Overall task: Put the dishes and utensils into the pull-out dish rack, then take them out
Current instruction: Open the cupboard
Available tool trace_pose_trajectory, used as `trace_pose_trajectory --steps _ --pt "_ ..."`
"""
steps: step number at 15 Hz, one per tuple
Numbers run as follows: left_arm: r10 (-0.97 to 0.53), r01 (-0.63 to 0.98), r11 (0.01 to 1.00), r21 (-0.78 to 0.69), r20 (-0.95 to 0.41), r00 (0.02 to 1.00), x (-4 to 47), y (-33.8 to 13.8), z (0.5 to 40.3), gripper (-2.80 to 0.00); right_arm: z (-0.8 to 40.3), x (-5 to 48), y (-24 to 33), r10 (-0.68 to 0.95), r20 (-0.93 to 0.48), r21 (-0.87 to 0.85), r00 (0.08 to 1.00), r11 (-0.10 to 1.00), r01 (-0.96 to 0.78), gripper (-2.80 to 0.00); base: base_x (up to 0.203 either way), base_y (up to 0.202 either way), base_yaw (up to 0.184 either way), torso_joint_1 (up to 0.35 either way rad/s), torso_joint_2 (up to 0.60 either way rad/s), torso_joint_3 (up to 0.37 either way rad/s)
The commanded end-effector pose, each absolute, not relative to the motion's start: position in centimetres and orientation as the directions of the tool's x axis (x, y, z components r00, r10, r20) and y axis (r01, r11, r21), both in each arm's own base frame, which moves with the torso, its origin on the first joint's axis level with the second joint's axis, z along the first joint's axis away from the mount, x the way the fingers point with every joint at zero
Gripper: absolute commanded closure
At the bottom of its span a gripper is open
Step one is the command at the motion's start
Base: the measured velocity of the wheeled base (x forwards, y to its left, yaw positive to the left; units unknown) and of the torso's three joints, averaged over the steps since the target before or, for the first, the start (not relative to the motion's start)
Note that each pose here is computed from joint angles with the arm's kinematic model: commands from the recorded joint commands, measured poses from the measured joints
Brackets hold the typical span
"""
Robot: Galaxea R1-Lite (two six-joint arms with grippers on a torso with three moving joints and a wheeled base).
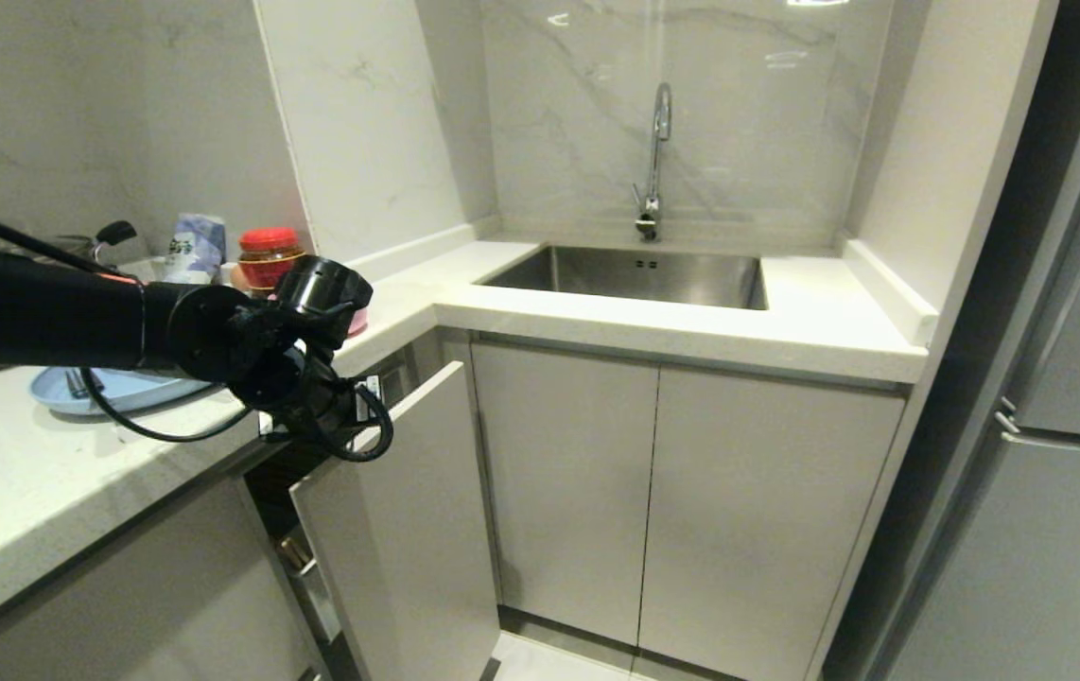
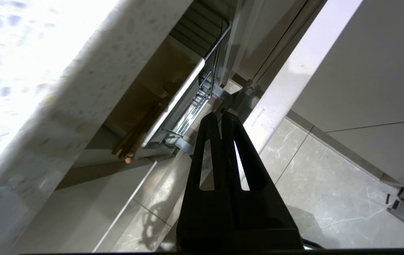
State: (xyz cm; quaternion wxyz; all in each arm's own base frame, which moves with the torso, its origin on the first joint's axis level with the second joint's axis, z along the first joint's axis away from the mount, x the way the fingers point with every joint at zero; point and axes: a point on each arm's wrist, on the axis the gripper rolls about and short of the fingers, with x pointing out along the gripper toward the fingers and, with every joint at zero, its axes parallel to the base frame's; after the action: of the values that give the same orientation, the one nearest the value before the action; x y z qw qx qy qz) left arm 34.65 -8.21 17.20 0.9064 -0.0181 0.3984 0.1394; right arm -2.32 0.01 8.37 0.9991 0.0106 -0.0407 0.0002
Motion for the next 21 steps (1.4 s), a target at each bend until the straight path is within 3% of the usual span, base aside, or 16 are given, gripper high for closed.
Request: trace_pose_trajectory --steps 1,14,21 --pt "0.245 -0.269 0.959 0.09 -0.74 0.627 35.0 -8.3 16.4 0.0 7.7 -2.1 0.0 0.0 0.057 0.021 0.998 1.0 -0.001 0.0 0.0 0.0 0.0 0.0 0.0 0.0" --pt "0.213 -0.216 0.971 0.098 -0.761 0.613 34.6 -10.1 15.6 0.0 7.7 -2.1 0.0 0.0 0.057 0.021 0.998 1.0 -0.001 0.0 0.0 0.0 0.0 0.0 0.0 0.0" --pt "0.087 -0.11 0.994 0.026 -0.796 0.599 32.5 -12.4 16.2 0.0 7.7 -2.1 0.0 0.0 0.057 0.021 0.998 1.0 -0.001 0.0 0.0 0.0 0.0 0.0 0.0 0.0"
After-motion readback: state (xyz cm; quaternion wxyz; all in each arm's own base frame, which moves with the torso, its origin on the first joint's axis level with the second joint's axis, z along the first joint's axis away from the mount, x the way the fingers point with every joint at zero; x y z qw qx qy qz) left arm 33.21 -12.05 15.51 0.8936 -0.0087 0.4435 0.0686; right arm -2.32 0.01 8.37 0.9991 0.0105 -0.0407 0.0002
